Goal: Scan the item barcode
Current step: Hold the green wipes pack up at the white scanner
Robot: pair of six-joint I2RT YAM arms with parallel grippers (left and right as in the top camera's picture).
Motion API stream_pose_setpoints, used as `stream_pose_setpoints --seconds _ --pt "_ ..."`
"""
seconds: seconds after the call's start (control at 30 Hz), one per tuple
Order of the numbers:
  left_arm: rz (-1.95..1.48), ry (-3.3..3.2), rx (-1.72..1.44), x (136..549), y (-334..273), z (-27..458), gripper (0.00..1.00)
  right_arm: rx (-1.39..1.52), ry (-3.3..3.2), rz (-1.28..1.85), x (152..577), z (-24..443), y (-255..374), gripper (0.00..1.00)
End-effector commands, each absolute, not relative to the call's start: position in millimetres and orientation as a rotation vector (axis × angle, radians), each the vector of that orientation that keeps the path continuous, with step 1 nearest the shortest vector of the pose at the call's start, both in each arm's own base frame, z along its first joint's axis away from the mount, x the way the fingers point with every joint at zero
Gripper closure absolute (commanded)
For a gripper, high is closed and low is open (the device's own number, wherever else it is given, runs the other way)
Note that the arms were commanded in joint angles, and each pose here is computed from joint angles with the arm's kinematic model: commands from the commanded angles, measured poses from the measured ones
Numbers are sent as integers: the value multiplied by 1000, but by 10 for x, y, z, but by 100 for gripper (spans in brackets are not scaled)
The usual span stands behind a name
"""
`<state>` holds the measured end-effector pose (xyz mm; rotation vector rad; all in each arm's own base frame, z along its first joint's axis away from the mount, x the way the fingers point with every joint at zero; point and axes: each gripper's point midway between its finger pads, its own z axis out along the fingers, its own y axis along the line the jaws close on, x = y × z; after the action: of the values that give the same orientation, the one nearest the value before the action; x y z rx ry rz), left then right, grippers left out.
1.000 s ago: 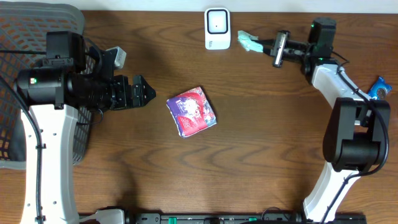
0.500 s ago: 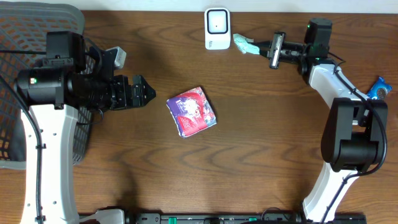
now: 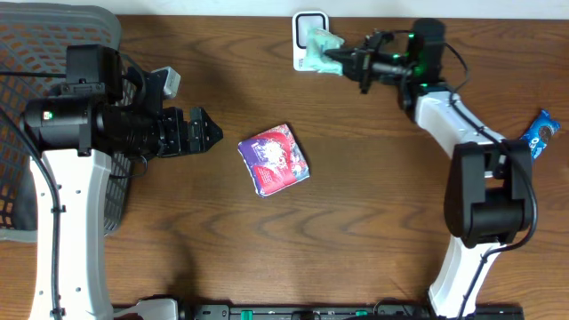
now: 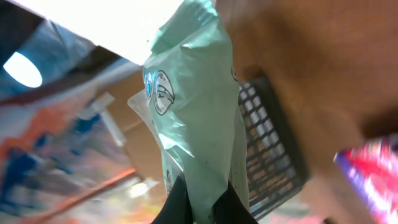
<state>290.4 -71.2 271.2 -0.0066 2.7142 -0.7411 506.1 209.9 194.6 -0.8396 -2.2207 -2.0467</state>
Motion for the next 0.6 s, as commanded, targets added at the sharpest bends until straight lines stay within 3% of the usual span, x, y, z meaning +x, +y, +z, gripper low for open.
stream_pose_setpoints --seconds 0.0,0.2,0.4,0.57 --pt "-729 2727 3 2897 -705 2675 2 -760 -2554 -2184 5270 2110 2185 99" --pt "-729 2727 3 2897 -705 2675 2 -1008 -2825 -2129 5600 2025 2109 99" --pt "-730 2727 3 2897 -705 2675 2 -946 -3010 -2163 5909 2219 2127 99" --pt "-729 2727 3 2897 -705 2675 2 -914 -3061 -2054 6089 2035 2194 99"
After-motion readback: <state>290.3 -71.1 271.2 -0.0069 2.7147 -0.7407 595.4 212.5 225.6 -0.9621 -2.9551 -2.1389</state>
